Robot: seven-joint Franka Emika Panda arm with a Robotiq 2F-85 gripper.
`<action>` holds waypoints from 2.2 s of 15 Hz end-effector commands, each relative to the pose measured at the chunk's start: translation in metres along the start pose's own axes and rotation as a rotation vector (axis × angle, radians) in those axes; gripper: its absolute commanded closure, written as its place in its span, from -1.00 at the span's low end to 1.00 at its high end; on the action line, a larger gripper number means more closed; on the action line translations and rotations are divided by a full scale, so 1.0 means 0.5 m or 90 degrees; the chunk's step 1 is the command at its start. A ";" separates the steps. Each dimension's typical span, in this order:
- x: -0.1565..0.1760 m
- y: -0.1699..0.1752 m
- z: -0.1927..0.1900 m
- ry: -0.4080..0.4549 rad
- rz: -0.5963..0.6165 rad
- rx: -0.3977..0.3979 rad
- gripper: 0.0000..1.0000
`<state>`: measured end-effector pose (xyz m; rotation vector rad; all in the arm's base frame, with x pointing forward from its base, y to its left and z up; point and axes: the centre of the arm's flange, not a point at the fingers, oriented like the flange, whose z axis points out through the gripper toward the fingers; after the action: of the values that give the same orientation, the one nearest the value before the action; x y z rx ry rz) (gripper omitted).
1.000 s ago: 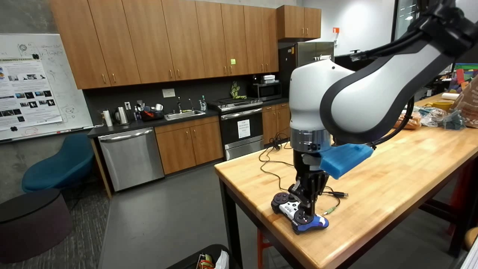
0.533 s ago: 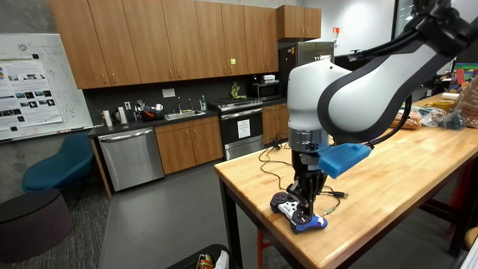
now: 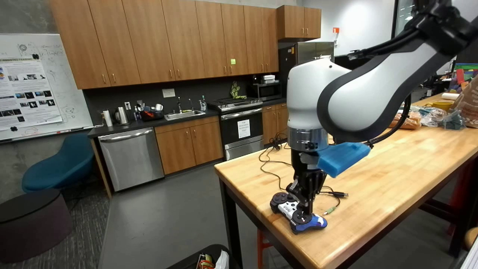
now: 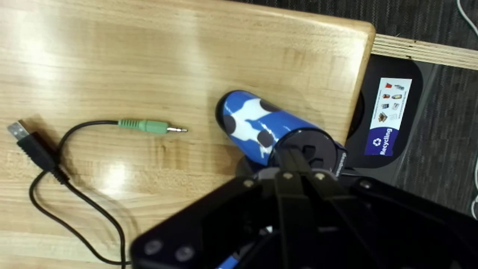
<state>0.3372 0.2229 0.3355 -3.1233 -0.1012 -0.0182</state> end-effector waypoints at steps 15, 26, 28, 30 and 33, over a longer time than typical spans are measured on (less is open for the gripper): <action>-0.019 0.008 -0.028 -0.023 -0.026 -0.039 1.00; 0.035 -0.020 -0.061 0.060 -0.029 -0.014 1.00; 0.049 -0.031 -0.067 0.083 -0.038 -0.019 1.00; 0.063 -0.040 -0.070 0.098 -0.048 -0.024 1.00; 0.089 -0.052 -0.069 0.106 -0.060 -0.031 1.00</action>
<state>0.3616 0.2400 0.3743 -3.1334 -0.2423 -0.2582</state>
